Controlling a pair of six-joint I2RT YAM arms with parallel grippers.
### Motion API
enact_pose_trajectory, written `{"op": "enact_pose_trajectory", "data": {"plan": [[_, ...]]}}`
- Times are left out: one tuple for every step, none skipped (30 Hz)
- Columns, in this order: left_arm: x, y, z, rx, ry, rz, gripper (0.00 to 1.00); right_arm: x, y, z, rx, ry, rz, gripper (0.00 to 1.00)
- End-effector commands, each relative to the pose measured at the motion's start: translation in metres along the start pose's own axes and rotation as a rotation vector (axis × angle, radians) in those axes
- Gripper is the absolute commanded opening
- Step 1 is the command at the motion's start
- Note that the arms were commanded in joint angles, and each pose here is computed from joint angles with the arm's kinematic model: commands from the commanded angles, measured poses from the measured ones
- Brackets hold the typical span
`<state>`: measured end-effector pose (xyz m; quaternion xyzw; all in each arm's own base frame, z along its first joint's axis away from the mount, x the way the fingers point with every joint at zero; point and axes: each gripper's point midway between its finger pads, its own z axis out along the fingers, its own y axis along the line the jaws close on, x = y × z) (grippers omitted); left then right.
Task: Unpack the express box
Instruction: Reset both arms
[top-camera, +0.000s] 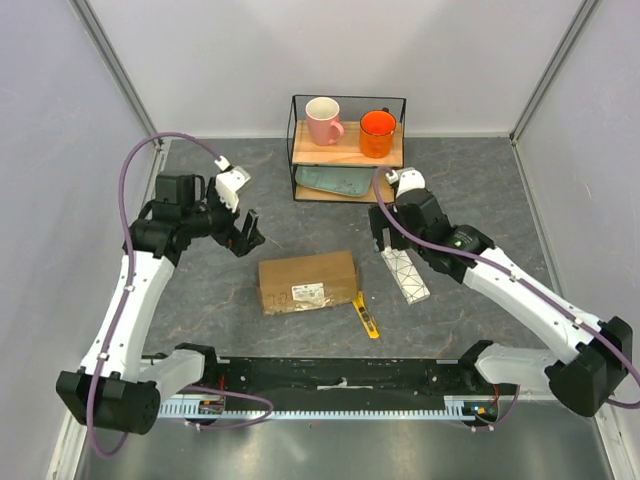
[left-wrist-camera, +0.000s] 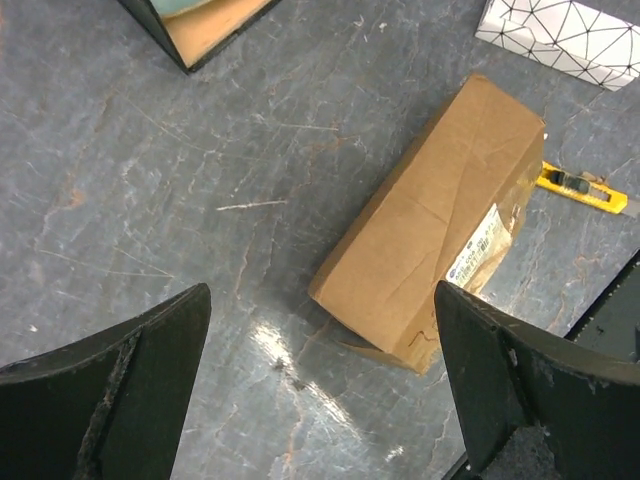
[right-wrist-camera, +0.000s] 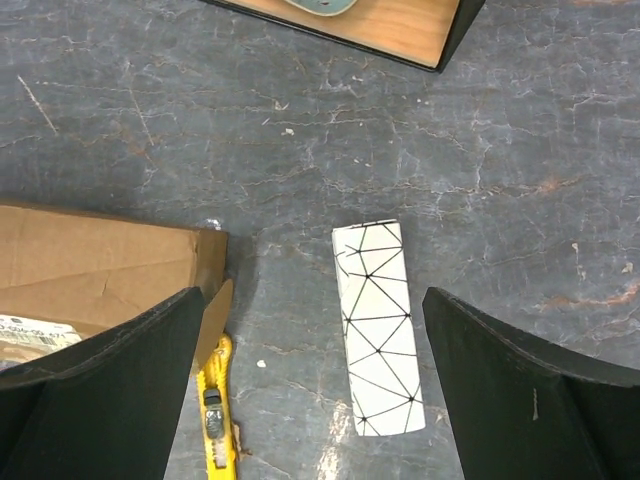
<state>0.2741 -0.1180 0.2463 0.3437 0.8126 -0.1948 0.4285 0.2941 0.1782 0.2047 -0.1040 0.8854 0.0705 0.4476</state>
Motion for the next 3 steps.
{"op": "enact_pose_trajectory", "data": {"plan": [[-0.0084,-0.0040,-0.0088,-0.023,-0.083,-0.026,0.99,-0.0041,0.0031,-0.0104,-0.040,-0.026,0.017,0.98],[-0.0018,-0.0037,-0.0069,-0.029,-0.075,-0.036,0.99,-0.0067,0.0025,-0.0123,-0.041,-0.034,0.018,0.98],[-0.0012,-0.0040,-0.0097,-0.038,-0.084,-0.034,0.99,-0.0081,0.0027,-0.0144,-0.044,-0.041,0.019,0.98]]}}
